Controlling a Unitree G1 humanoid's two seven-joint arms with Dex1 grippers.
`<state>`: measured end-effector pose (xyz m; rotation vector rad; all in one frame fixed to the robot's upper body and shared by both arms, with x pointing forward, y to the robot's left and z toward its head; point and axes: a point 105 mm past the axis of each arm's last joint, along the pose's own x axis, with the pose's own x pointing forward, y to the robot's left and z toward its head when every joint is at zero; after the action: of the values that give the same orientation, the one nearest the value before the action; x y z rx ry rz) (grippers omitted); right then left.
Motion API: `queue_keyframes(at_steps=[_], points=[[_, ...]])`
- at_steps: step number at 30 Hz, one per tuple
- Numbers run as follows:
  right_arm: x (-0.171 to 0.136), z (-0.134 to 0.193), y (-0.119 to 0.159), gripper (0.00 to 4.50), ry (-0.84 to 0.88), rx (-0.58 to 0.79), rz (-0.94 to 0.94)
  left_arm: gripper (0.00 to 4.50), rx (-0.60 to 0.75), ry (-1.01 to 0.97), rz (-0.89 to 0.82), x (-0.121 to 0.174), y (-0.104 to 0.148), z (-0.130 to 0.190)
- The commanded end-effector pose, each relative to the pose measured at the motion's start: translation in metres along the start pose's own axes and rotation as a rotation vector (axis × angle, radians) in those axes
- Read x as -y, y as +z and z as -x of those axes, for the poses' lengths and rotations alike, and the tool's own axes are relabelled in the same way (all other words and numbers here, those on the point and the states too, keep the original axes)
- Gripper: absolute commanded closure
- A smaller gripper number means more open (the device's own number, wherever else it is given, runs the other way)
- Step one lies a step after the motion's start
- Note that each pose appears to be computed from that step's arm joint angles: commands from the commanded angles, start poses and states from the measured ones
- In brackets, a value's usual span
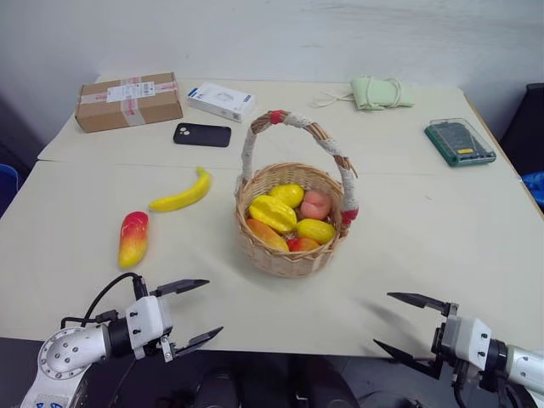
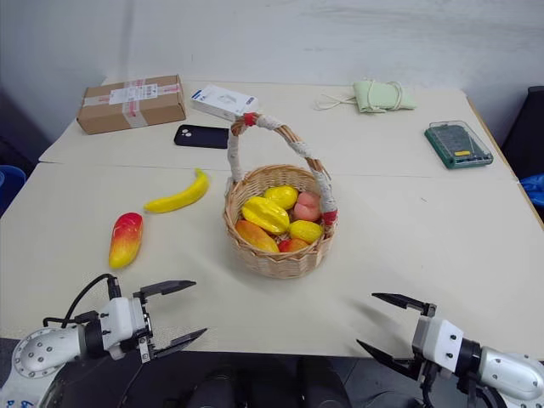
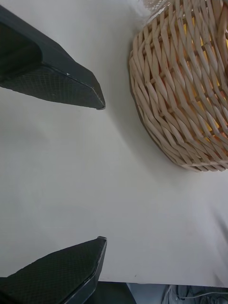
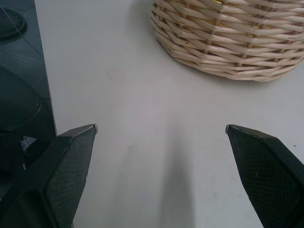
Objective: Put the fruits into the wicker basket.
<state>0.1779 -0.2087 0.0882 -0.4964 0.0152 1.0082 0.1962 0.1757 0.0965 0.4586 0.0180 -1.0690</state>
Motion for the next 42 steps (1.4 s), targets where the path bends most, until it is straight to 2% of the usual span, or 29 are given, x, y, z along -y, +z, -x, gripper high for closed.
queue_keyframes(at_steps=[1,12,14,16,19,23,25,27,29,33,36,39,42], points=[[0.002,-0.003,0.008,0.03,-0.018,0.052,0.004,0.0,0.012,-0.02,-0.004,0.0,0.004,-0.001],[0.002,-0.016,0.024,0.03,-0.023,0.194,-0.066,0.0,0.028,-0.058,0.105,-0.003,0.008,0.008],[0.001,-0.017,0.032,0.03,0.012,0.238,-0.16,0.0,-0.05,-0.122,0.275,0.002,0.001,0.021],[0.002,-0.02,0.041,0.03,0.021,0.27,-0.156,0.0,-0.123,-0.115,0.294,-0.005,-0.007,0.038],[0.01,-0.025,0.06,0.03,-0.034,0.355,-0.116,0.0,-0.134,0.138,0.328,-0.04,-0.016,0.075],[0.027,-0.031,0.107,0.03,-0.149,0.528,-0.112,0.0,-0.148,0.336,0.401,-0.049,-0.025,0.116],[0.024,-0.035,0.125,0.03,-0.105,0.565,-0.021,0.0,-0.088,0.607,0.533,-0.061,-0.03,0.158],[0.022,-0.04,0.131,0.03,-0.069,0.567,0.04,0.0,-0.11,0.784,0.626,-0.059,-0.043,0.193],[0.016,-0.046,0.128,0.03,0.0,0.541,0.029,0.0,-0.218,0.897,0.679,-0.051,-0.061,0.226],[0.019,-0.05,0.123,0.03,0.02,0.527,0.037,0.0,-0.258,0.986,0.727,-0.054,-0.07,0.26],[0.023,-0.05,0.119,0.03,0.012,0.514,0.048,0.0,-0.253,0.867,0.766,-0.068,-0.057,0.247],[0.022,-0.053,0.117,0.03,0.025,0.511,0.038,0.0,-0.354,0.653,0.827,-0.069,-0.044,0.22],[0.024,-0.059,0.122,0.03,0.036,0.544,0.027,0.0,-0.341,0.663,0.728,-0.118,-0.019,0.197]])
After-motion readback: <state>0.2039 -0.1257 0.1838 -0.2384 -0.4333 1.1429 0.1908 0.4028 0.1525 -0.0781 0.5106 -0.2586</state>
